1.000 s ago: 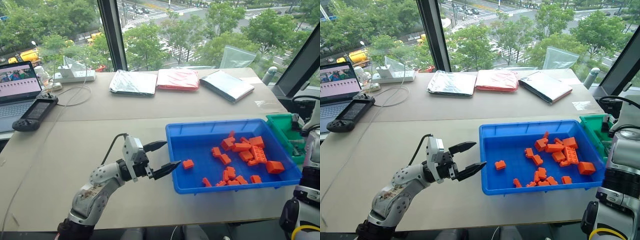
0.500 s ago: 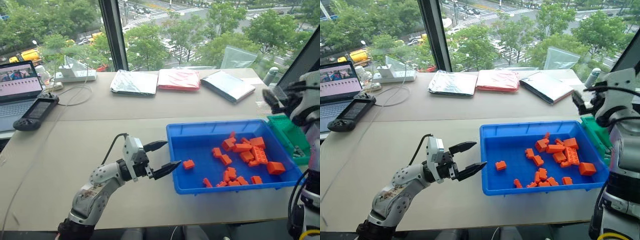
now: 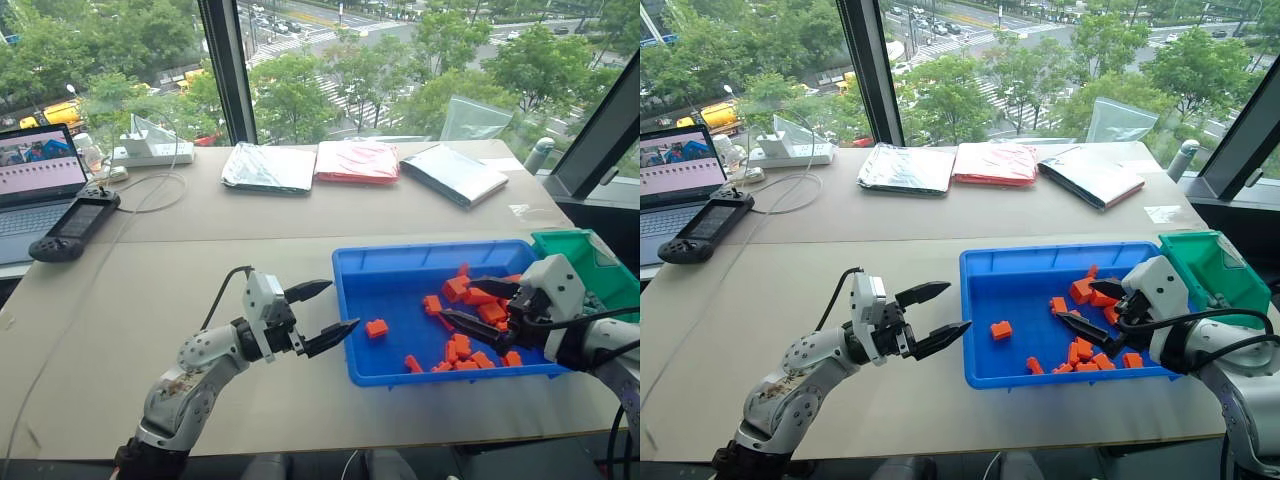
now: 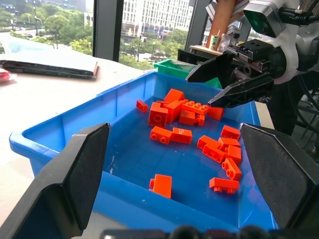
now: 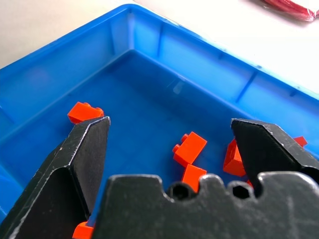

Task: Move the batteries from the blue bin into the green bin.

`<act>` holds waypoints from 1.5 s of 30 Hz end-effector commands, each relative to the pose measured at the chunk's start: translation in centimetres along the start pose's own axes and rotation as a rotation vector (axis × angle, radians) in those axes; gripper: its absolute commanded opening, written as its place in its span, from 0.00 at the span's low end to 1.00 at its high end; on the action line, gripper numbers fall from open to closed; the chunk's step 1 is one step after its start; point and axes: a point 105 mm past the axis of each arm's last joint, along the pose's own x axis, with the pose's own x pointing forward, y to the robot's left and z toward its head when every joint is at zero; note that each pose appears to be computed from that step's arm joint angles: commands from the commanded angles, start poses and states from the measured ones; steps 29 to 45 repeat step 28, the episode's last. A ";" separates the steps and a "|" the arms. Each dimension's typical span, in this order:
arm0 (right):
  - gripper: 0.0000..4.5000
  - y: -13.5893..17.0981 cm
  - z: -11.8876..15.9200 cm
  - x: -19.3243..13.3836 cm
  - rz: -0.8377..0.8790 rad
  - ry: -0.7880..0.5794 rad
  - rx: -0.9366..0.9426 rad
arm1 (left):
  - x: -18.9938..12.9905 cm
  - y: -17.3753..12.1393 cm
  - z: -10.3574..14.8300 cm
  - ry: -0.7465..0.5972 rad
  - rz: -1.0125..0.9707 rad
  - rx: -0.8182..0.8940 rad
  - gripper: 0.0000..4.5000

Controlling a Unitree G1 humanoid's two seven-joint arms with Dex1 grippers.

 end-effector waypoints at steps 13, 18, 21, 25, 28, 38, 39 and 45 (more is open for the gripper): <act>0.99 -7.3 -0.5 -1.9 -0.779 -0.047 -0.117 | -2.0 10.2 1.8 -0.084 0.856 -0.004 1.00; 0.99 -7.8 -0.8 -1.4 -0.843 -0.082 -0.083 | -2.7 11.5 1.4 -0.060 0.980 0.040 1.00; 0.99 -7.7 -0.9 -0.7 -0.826 -0.071 -0.100 | -2.7 11.5 1.3 -0.060 0.992 0.036 1.00; 0.99 -7.5 -0.9 -0.2 -0.815 -0.069 -0.114 | -2.8 11.6 1.4 -0.068 1.007 0.038 1.00; 0.99 -7.5 -0.8 0.0 -0.810 -0.074 -0.113 | -2.9 11.7 1.5 -0.064 1.011 0.051 1.00; 0.99 -7.5 -0.8 0.0 -0.810 -0.074 -0.113 | -2.9 11.7 1.5 -0.064 1.011 0.051 1.00; 0.99 -7.5 -0.8 0.0 -0.810 -0.074 -0.113 | -2.9 11.7 1.5 -0.064 1.011 0.051 1.00; 0.99 -7.5 -0.8 0.0 -0.810 -0.074 -0.113 | -2.9 11.7 1.5 -0.064 1.011 0.051 1.00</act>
